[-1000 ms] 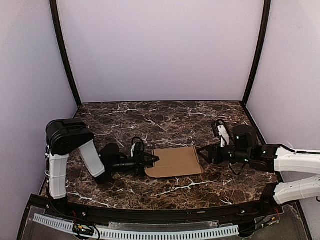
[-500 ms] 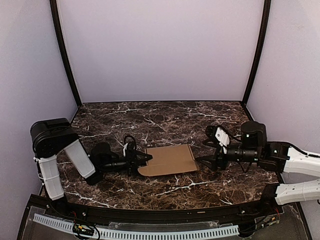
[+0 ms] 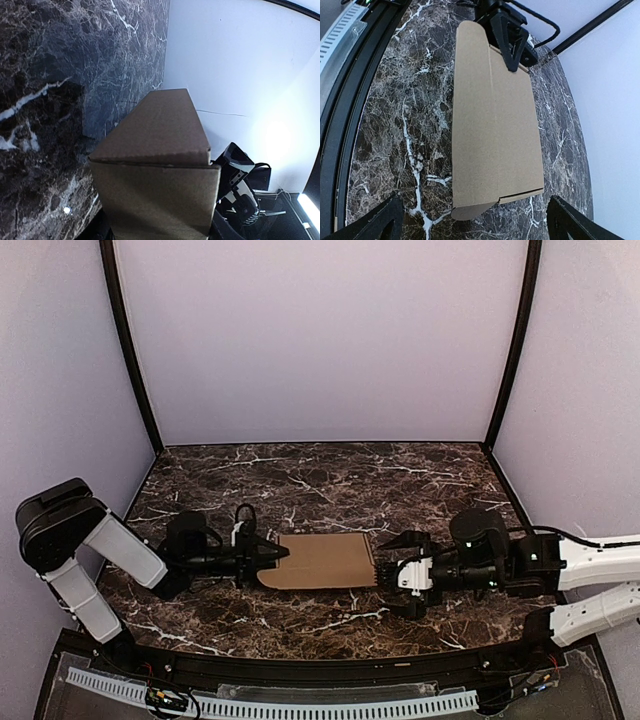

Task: Fold the paper box

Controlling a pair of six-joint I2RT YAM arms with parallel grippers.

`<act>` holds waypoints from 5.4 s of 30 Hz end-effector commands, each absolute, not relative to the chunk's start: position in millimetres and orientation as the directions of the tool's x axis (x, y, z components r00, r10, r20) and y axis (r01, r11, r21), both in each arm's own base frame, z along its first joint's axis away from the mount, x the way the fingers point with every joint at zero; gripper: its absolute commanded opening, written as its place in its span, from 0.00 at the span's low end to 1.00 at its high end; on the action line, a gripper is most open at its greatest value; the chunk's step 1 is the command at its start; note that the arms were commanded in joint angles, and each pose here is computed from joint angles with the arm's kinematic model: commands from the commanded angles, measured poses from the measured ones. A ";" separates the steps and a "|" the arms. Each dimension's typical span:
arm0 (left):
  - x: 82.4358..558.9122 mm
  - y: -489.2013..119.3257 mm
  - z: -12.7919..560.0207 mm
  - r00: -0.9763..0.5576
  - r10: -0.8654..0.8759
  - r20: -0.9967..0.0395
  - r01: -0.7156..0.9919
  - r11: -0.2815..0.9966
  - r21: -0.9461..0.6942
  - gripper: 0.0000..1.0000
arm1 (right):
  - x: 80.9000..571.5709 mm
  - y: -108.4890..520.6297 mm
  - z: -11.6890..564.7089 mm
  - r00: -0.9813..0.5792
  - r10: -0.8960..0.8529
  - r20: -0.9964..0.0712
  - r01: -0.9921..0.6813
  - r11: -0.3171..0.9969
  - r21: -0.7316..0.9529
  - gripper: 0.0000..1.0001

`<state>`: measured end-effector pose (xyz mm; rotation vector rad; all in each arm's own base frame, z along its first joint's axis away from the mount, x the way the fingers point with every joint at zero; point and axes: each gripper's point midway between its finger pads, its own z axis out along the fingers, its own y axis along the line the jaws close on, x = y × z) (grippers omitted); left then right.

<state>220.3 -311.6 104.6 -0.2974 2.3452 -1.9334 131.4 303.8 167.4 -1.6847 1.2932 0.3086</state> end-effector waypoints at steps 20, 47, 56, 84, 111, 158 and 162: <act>168.9 -288.0 161.9 -0.999 -0.013 0.041 -0.042 0.135 -0.990 0.05 | 129.2 335.1 184.9 0.756 -0.583 -0.298 -0.327 0.058 -0.943 0.99; 160.6 -282.0 173.2 -1.000 -0.014 0.001 -0.003 0.106 -0.994 0.33 | 122.3 358.5 200.2 0.766 -0.565 -0.306 -0.276 0.141 -0.951 0.34; 167.7 -279.1 186.2 -0.994 -0.066 -0.082 0.074 0.113 -0.991 0.62 | 125.6 346.1 184.7 0.715 -0.593 -0.372 -0.352 0.155 -0.923 0.28; 198.5 -226.7 216.0 -0.763 -0.064 -0.643 0.491 0.589 -0.642 0.99 | 107.0 335.5 125.2 0.145 -0.514 -0.845 -0.968 0.102 -0.228 0.27; 189.8 -247.3 154.8 -0.672 0.179 -0.718 0.623 0.660 -0.419 0.86 | 140.5 341.8 99.0 -0.090 -0.519 -0.850 -0.993 -0.017 0.116 0.24; 164.2 -292.3 147.5 -0.765 0.184 -0.617 0.589 0.586 -0.556 0.43 | 156.8 343.0 93.0 -0.111 -0.504 -0.856 -0.994 0.075 0.084 0.23; 162.5 -297.7 147.5 -0.764 0.192 -0.616 0.594 0.582 -0.555 0.43 | 155.8 342.8 89.4 -0.115 -0.509 -0.853 -0.993 0.075 0.089 0.22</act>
